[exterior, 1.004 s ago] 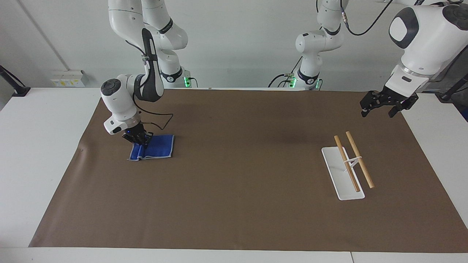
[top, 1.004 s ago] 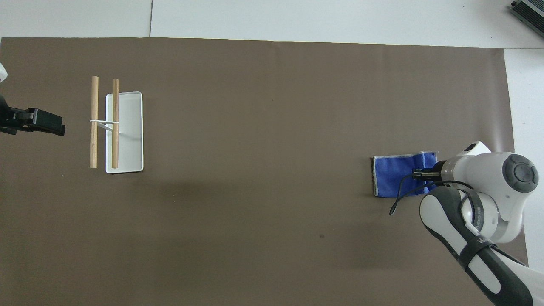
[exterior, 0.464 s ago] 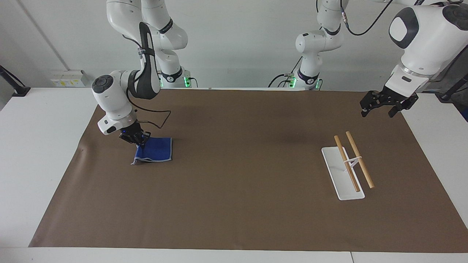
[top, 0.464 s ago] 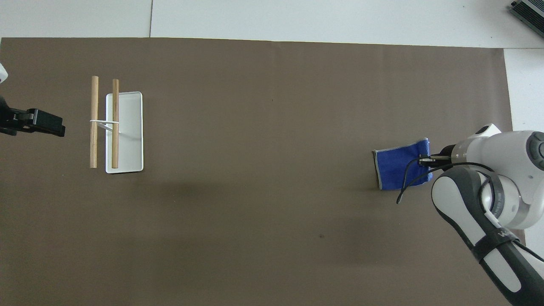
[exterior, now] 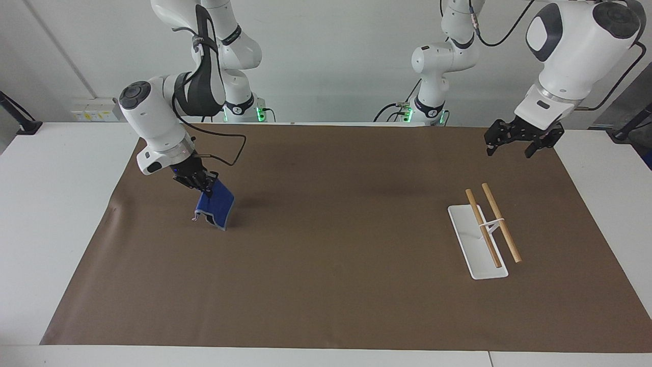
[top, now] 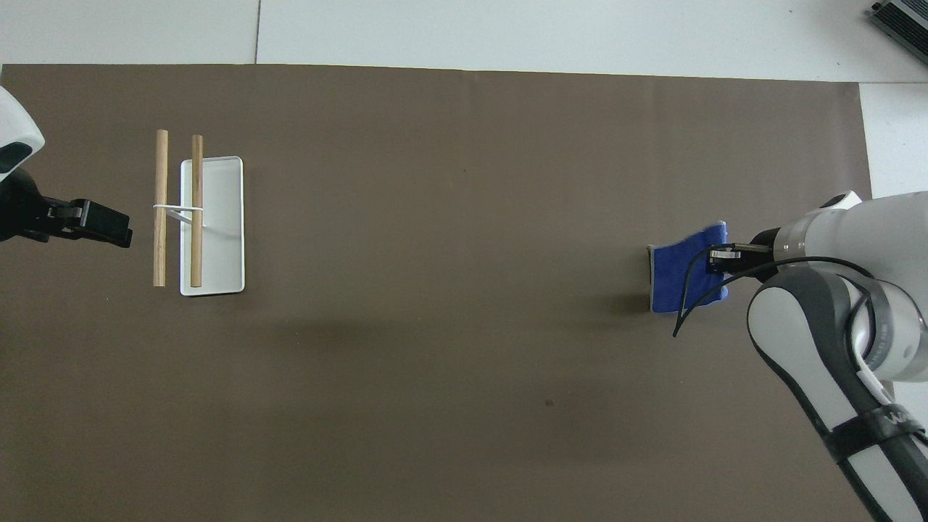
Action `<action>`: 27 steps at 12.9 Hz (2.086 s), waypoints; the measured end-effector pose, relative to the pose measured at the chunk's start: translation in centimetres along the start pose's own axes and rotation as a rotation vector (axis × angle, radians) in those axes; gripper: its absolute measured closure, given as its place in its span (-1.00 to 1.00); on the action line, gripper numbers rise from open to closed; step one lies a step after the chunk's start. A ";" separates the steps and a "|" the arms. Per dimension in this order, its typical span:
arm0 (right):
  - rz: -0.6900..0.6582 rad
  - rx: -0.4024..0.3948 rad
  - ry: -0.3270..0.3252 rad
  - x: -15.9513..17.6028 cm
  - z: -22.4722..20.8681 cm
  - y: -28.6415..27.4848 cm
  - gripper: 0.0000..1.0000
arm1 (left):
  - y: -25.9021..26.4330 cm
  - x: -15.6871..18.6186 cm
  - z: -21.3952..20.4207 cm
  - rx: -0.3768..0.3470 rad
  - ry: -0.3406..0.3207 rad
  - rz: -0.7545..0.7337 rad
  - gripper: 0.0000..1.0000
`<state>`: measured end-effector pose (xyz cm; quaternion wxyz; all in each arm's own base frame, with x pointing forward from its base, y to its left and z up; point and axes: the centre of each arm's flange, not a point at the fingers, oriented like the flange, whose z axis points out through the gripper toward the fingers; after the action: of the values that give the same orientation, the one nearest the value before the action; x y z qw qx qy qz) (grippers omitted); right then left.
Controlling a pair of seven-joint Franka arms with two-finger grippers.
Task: Right arm passes towel to left arm to hang
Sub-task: 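Carry the towel toward center while the left gripper reaches toward it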
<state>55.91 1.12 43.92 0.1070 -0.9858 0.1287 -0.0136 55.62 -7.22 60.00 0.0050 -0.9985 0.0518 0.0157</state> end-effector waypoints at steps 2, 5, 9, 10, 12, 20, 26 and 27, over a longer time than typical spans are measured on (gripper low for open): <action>0.108 0.092 -0.003 0.2 -1.6 -2.1 0.92 | 2.9 0.3 0.1 -0.004 0.046 -0.124 -1.00; 0.296 0.263 -0.045 0.2 -2.4 -5.9 0.92 | 7.0 0.8 1.4 -0.053 0.151 -0.467 -1.00; 0.558 0.428 -0.112 -1.0 -2.0 -12.9 0.92 | 10.6 0.6 1.7 -0.163 0.218 -0.964 -1.00; 0.624 0.475 -0.131 -1.3 -1.8 -14.3 0.92 | 11.5 0.4 1.5 -0.183 0.217 -1.054 -1.00; 0.763 0.566 -0.186 -1.7 -1.4 -16.1 0.92 | 13.7 0.0 1.2 -0.229 0.217 -1.202 -1.00; 1.174 0.796 -0.366 -3.6 1.5 -21.5 0.92 | 26.5 -4.6 5.0 -0.452 0.112 -1.500 -1.00; 1.211 0.810 -0.387 -4.6 2.3 -23.0 0.92 | 28.3 -4.1 8.6 -0.540 0.089 -1.536 -0.56; 1.211 0.807 -0.389 -4.7 2.4 -23.0 0.92 | 28.3 -4.1 9.0 -0.538 0.086 -1.535 -0.27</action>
<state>57.30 24.51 46.49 0.4696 -0.6114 0.6122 0.1757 48.30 -34.88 50.87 -0.2275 -0.7225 -0.6526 -0.0184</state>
